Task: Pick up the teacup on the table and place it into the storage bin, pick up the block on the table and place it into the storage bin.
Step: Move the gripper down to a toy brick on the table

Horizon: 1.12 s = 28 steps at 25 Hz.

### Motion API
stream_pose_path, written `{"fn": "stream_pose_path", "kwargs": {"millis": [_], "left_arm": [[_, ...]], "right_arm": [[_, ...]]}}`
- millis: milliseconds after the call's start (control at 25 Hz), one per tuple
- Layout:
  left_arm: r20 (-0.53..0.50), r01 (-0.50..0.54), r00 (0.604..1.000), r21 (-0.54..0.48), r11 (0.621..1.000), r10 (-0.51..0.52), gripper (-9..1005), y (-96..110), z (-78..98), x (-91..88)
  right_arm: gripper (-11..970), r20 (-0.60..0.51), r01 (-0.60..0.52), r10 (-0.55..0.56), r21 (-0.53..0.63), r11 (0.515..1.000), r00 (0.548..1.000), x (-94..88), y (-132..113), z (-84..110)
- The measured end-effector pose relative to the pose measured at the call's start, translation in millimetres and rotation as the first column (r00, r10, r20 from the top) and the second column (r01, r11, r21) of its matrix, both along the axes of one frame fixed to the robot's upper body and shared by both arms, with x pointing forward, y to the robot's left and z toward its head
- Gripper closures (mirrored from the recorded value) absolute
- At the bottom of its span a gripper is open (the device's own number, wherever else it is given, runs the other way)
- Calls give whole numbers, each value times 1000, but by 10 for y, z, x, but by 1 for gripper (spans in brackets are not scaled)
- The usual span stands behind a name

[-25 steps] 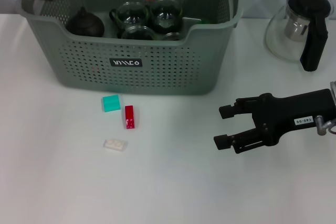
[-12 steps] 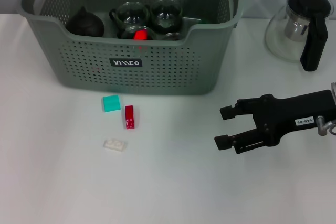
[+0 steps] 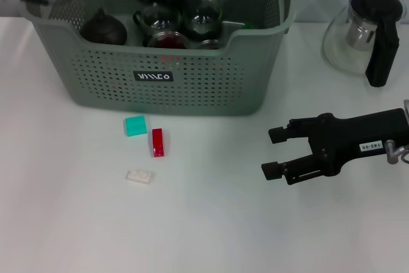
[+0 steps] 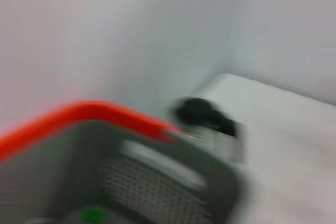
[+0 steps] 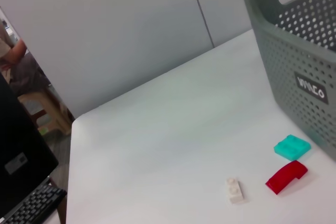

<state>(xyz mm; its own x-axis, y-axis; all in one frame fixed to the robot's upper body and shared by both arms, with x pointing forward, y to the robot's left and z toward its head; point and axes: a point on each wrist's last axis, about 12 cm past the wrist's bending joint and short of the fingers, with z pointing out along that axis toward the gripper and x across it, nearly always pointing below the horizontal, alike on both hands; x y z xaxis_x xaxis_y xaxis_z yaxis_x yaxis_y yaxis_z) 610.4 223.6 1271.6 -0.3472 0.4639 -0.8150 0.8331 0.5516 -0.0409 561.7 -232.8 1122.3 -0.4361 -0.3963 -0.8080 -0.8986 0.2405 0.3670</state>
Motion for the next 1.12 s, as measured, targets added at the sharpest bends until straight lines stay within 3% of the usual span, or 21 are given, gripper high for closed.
{"fn": "stream_pose_path", "kwargs": {"millis": [40,80,240,480,640,880,1120], "left_arm": [[0,0,1000,0,1000,0,96,0,0,0],[-16,119,993,12,993,-119,61,-8,27,-234],[-31,269,963,70,961,-267,51,-14,-8,-576],[-91,351,937,224,909,-339,63,-57,-294,-838],[-112,367,930,343,865,-350,75,-112,-524,-810],[-98,362,926,505,783,-364,92,-202,-811,-626],[-134,395,903,635,664,-409,110,-291,-1010,-457]], "right_arm": [[13,1,3,-3,2,1000,1000,1,-5,1],[13,2,5,-5,4,1000,1000,0,-9,1],[13,5,11,-11,6,1000,1000,-2,-23,-5],[13,-2,16,-16,8,1000,1000,-8,-34,-25],[13,0,24,-24,6,1000,1000,-1,-26,-35],[13,-17,39,-38,6,999,999,1,-5,-91],[13,-27,55,-55,12,998,998,21,28,-100]]}}
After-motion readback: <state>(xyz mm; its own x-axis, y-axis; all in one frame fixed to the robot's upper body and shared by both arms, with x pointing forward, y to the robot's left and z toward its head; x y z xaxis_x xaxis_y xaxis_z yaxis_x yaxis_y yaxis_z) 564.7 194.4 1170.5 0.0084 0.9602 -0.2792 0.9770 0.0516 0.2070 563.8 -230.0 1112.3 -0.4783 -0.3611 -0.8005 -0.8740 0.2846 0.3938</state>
